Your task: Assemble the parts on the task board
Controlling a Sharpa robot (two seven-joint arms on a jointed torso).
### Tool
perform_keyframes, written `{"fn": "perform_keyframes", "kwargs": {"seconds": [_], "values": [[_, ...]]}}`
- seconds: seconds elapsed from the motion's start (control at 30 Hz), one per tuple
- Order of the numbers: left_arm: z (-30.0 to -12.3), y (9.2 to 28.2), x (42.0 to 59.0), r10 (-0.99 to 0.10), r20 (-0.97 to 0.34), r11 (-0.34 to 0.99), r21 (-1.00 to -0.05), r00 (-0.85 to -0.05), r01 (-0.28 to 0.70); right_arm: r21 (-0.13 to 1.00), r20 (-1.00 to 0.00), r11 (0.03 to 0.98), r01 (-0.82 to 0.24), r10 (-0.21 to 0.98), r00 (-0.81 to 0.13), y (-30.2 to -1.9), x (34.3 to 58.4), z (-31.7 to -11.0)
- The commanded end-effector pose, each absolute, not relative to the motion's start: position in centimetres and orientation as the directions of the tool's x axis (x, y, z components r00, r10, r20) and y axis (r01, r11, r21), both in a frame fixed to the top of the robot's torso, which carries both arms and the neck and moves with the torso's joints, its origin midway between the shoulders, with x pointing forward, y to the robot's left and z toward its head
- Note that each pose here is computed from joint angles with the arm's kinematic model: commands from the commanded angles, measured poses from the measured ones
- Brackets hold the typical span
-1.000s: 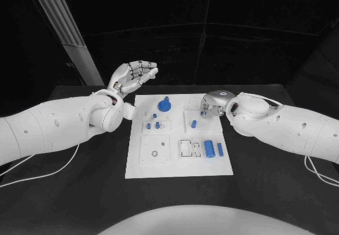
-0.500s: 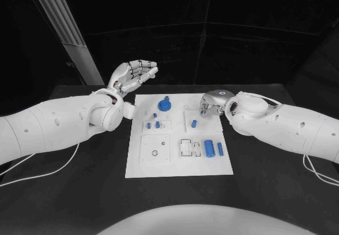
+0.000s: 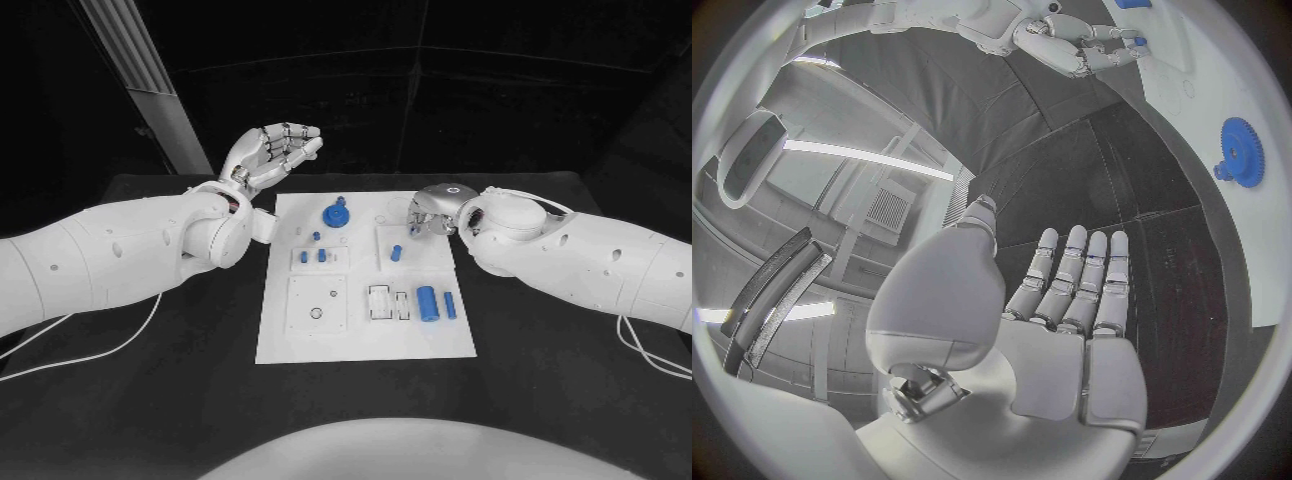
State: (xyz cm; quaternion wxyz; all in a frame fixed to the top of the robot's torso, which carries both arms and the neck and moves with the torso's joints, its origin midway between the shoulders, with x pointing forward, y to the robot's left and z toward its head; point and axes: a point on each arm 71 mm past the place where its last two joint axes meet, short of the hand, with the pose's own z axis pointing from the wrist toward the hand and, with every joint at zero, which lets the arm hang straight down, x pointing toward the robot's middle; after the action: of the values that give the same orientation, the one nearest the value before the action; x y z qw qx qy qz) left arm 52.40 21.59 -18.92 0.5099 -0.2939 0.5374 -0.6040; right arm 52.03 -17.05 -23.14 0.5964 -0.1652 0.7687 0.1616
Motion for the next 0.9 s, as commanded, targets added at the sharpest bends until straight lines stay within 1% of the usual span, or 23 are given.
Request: {"fn": "perform_keyframes", "kwargs": {"seconds": [0.03,0.6,0.9], "values": [[-17.6,21.4,51.9,-0.931,-0.186,0.020,-0.885,-0.315,0.466,0.043,-0.963,0.896,-0.442,-0.081,-0.257,-17.0,51.8,-23.6],[-17.6,21.5,51.9,-0.931,-0.187,0.020,-0.885,-0.314,0.466,0.076,-0.987,0.886,-0.458,0.002,-0.159,-17.1,51.5,-22.8],[-17.6,21.6,51.9,-0.931,-0.187,0.022,-0.885,-0.312,0.466,0.096,-0.994,0.871,-0.482,0.054,-0.099,-17.3,50.9,-22.0]]}}
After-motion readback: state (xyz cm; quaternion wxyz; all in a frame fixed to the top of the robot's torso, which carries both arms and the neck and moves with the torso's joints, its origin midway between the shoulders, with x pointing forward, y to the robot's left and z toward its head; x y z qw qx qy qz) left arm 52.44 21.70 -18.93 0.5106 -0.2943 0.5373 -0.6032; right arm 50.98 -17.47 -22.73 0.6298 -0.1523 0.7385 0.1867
